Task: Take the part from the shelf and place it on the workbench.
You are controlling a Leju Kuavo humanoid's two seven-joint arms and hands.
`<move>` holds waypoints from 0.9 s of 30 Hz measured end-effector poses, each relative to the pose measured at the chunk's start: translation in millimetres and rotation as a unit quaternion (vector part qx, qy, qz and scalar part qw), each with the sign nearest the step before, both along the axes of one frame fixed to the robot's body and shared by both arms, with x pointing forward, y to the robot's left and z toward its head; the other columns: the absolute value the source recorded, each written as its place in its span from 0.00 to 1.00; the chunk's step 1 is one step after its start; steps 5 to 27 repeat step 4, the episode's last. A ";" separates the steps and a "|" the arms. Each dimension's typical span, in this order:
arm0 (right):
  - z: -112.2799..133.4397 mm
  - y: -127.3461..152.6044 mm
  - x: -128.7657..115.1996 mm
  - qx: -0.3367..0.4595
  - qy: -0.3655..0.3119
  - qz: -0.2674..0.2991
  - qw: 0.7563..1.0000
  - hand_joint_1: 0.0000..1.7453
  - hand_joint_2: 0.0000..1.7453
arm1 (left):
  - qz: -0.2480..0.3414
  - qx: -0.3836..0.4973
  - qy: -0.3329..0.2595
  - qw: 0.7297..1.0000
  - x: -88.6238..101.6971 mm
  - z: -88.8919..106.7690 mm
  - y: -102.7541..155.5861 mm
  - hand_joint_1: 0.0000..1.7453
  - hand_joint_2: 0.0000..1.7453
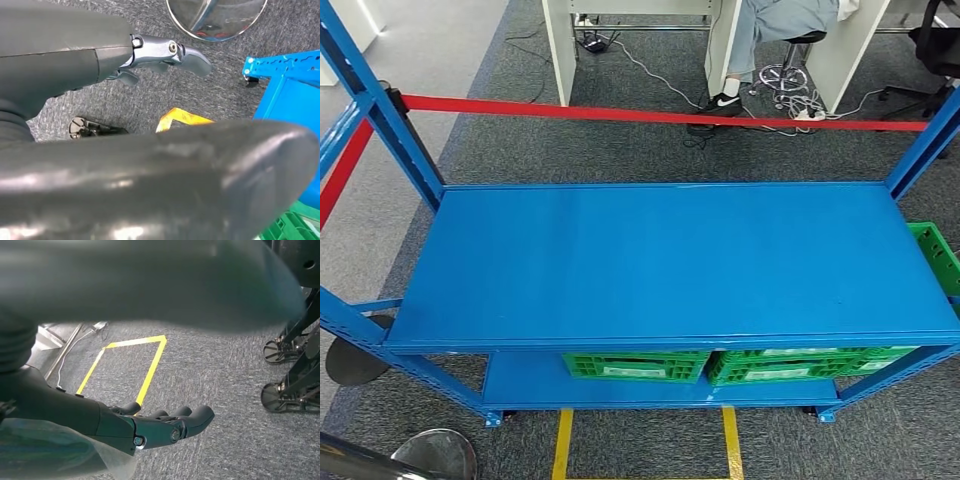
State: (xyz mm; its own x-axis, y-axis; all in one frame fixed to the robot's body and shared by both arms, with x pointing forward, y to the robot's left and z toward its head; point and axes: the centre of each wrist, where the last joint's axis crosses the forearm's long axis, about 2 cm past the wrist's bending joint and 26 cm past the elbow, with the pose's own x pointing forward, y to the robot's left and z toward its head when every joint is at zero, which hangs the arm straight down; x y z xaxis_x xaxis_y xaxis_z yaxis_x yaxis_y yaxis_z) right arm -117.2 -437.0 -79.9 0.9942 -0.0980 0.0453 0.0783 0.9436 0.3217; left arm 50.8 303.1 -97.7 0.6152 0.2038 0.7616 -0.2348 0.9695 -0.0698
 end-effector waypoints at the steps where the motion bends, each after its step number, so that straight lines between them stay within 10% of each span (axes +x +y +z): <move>1: 0.0 0.0 0.0 0.000 0.000 0.000 1.000 0.00 0.00 | 0.000 0.000 0.000 1.000 -0.1 0.0 0.1 0.00 0.00; 27: 0.0 0.0 0.1 0.000 -0.001 -0.002 1.000 0.00 0.00 | 0.000 0.001 0.001 1.000 -0.2 -0.1 -0.3 0.00 0.00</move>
